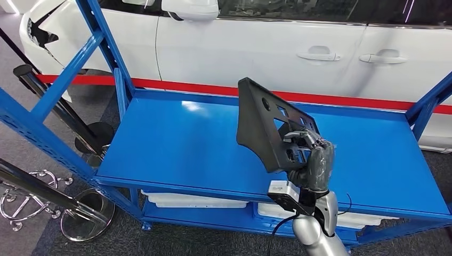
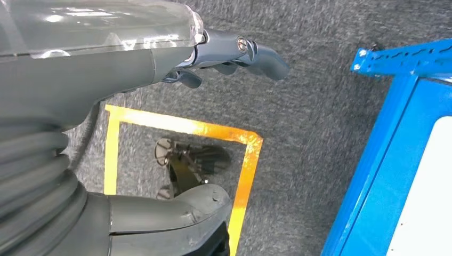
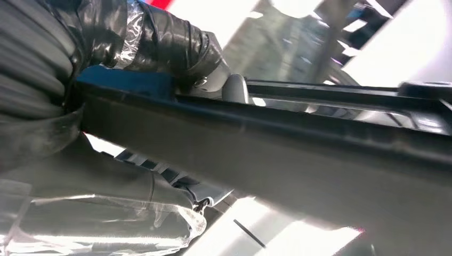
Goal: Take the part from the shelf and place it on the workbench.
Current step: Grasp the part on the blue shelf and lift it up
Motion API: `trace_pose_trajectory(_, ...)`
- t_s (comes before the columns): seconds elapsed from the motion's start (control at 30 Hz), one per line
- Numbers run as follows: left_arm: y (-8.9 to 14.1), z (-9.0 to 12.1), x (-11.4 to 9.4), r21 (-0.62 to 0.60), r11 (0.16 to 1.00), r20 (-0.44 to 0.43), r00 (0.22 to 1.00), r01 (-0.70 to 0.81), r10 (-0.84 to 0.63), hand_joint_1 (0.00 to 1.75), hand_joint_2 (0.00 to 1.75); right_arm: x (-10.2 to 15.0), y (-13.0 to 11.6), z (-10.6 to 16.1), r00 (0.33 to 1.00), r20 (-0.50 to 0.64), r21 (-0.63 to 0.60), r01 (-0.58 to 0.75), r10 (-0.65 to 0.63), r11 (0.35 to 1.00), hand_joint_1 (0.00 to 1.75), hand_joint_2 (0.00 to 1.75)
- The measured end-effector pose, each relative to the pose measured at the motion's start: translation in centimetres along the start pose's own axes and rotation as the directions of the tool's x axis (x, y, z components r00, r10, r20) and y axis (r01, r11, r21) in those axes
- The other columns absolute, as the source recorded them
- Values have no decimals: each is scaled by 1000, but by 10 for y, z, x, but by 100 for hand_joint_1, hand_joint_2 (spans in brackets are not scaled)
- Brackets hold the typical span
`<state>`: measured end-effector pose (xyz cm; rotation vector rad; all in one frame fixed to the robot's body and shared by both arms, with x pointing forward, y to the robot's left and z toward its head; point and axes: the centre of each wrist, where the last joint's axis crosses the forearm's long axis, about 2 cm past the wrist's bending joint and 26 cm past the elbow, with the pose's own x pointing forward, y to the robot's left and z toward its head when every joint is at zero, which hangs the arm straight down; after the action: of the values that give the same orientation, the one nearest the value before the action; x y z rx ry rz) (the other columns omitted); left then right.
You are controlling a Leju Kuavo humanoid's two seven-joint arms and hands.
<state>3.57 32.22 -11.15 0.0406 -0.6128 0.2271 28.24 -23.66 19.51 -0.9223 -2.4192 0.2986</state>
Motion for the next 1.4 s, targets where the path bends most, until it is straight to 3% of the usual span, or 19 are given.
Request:
trace_pose_trajectory(0.5,-5,-1,1,0,1000,14,1000,-8,8,0,175,19,-18,-6,996,74,-57,57,-53,997,171,175)
trace_pose_trajectory(0.63,-5,0,0,-8,1000,61,998,-8,9,0,175,27,-20,-8,975,98,-93,209,-200,973,171,175)
trace_pose_trajectory(0.73,-5,0,0,-29,999,90,996,-20,23,0,175,42,-25,-16,917,136,-110,391,-376,914,171,175)
trace_pose_trajectory(0.83,-4,-1,1,-28,999,113,993,-27,30,0,175,60,-31,-30,801,179,-94,592,-571,801,171,175)
trace_pose_trajectory(0.9,-3,0,0,-20,999,119,992,-36,38,0,175,73,-35,-42,657,182,-49,749,-731,661,171,175)
trace_pose_trajectory(1.0,-3,0,0,-11,998,121,991,-57,58,0,175,89,-41,-60,340,98,105,931,-935,349,171,175)
trace_pose_trajectory(1.07,-4,0,0,-7,997,109,991,-77,77,0,175,93,-40,-62,142,-35,241,962,-989,130,171,175)
trace_pose_trajectory(1.1,-4,0,-1,-4,996,99,992,-84,84,0,175,93,-38,-59,80,-95,297,954,-992,48,171,175)
trace_pose_trajectory(1.2,-5,2,-4,5,996,70,993,-92,91,0,175,86,-32,-39,13,-191,378,924,-982,-62,171,175)
trace_pose_trajectory(1.4,-6,3,-6,8,996,62,994,-90,89,0,175,82,-27,-22,-5,-249,390,915,-968,-105,171,175)
